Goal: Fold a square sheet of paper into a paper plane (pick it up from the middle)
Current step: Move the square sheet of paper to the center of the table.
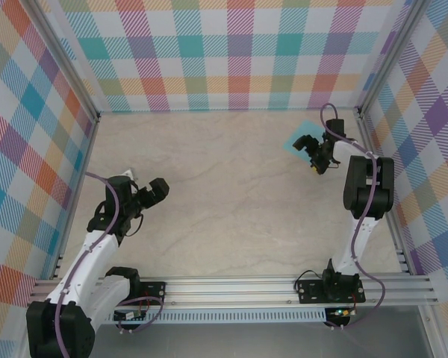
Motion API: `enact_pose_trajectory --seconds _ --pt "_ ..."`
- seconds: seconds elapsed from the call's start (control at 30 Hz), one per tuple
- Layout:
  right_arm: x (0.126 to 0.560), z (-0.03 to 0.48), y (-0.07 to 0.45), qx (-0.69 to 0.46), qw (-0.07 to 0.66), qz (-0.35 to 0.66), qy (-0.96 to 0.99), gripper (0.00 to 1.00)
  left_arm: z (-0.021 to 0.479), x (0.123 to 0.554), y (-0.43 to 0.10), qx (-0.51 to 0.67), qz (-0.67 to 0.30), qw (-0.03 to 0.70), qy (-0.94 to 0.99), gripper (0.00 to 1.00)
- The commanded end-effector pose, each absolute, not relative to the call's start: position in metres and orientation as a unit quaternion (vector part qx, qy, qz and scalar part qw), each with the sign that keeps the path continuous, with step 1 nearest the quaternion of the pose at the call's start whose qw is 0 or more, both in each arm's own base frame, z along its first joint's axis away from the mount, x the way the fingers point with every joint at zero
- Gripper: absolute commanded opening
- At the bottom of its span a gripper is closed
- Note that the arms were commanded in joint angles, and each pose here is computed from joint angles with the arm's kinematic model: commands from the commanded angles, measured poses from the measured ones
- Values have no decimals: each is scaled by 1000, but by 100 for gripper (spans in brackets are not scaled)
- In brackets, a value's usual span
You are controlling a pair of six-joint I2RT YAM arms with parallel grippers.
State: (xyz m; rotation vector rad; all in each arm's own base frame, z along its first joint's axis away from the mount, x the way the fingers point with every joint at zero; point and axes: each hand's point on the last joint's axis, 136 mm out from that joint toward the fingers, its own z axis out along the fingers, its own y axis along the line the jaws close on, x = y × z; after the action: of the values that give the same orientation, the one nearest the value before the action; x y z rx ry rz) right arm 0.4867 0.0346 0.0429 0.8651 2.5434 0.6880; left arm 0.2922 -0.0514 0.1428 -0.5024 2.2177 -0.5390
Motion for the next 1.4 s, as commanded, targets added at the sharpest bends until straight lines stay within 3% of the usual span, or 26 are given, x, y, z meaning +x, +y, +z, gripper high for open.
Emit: enact_pose_trajectory --seconds 0.0,0.27,0.5,0.77,1.37 --pt "456 25 57 323 120 249 905 100 146 291 -54 -203 -226 378 875 100" --pt "486 68 28 300 179 197 916 100 140 291 -65 -193 -248 361 878 100" --pt "503 45 13 319 150 194 915 100 139 291 -74 -182 -261 349 881 100" --pt "485 21 13 345 118 189 912 99 139 284 -76 -173 -255 333 891 100" --pt "395 41 151 269 100 249 925 99 129 284 -91 -158 -273 301 900 100"
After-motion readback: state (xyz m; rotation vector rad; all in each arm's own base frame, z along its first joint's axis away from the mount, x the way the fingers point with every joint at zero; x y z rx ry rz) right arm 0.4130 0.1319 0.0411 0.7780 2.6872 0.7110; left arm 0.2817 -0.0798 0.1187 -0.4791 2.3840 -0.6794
